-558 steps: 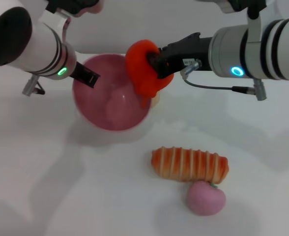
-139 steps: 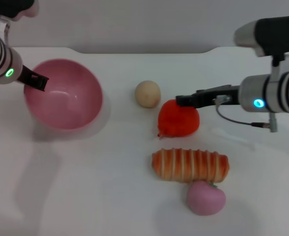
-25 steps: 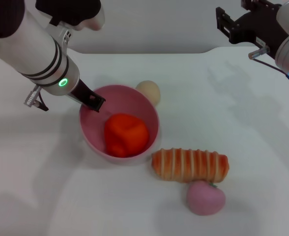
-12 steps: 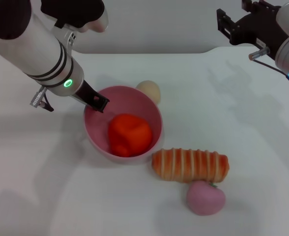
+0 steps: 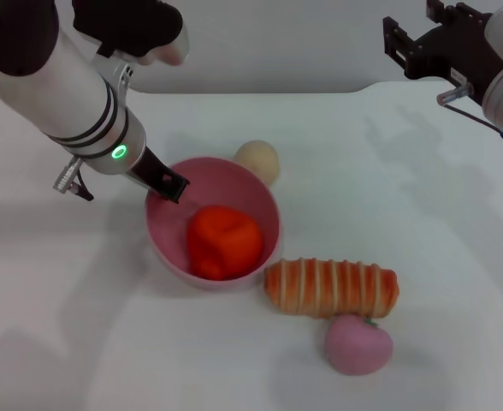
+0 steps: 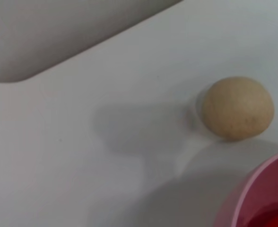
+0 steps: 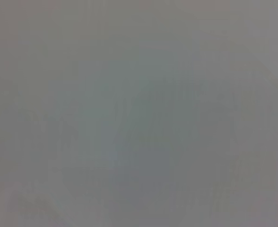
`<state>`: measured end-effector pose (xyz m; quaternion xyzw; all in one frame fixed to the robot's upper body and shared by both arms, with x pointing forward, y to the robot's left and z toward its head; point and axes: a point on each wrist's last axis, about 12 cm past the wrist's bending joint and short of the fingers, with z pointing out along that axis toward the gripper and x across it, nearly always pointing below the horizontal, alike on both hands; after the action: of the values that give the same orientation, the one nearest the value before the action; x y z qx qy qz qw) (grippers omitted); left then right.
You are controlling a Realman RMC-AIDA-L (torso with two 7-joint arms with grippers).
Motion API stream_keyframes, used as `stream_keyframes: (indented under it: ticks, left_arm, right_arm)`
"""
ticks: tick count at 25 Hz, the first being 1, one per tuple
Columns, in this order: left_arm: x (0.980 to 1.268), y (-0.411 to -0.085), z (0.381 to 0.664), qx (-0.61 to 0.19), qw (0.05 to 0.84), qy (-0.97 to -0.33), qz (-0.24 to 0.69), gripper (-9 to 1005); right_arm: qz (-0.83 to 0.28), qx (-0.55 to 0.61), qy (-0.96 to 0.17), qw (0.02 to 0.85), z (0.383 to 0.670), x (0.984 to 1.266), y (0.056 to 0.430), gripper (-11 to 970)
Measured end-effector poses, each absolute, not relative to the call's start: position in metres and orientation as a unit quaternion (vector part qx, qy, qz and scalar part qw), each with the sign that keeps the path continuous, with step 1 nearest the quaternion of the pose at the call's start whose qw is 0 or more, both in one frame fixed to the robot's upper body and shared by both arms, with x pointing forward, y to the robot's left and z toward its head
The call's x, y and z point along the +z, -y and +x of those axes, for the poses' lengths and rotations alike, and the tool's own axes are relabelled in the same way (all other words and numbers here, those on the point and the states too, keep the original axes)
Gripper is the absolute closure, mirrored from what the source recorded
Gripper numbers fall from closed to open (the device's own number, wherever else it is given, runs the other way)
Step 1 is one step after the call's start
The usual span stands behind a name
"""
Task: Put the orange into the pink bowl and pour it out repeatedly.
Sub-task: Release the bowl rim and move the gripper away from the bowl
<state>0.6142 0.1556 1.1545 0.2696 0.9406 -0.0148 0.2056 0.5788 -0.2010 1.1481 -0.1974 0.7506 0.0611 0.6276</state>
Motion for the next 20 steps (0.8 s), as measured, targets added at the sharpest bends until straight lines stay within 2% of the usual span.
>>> stream_keyframes:
  ticks: [17,20]
  left_arm:
    - [1.1528,-0.1584,0.62,-0.018,0.232,-0.942,0.241,830]
    - [1.1532,-0.1592,0.6211,-0.018,0.236,-0.941,0.24,711]
  right_arm:
    - [-0.195,0.065,-0.758,0.619,0.5767,1.1436,0.2029,307]
    - [-0.195,0.066,-0.765,0.61,0.577,1.1414,0.2057,302]
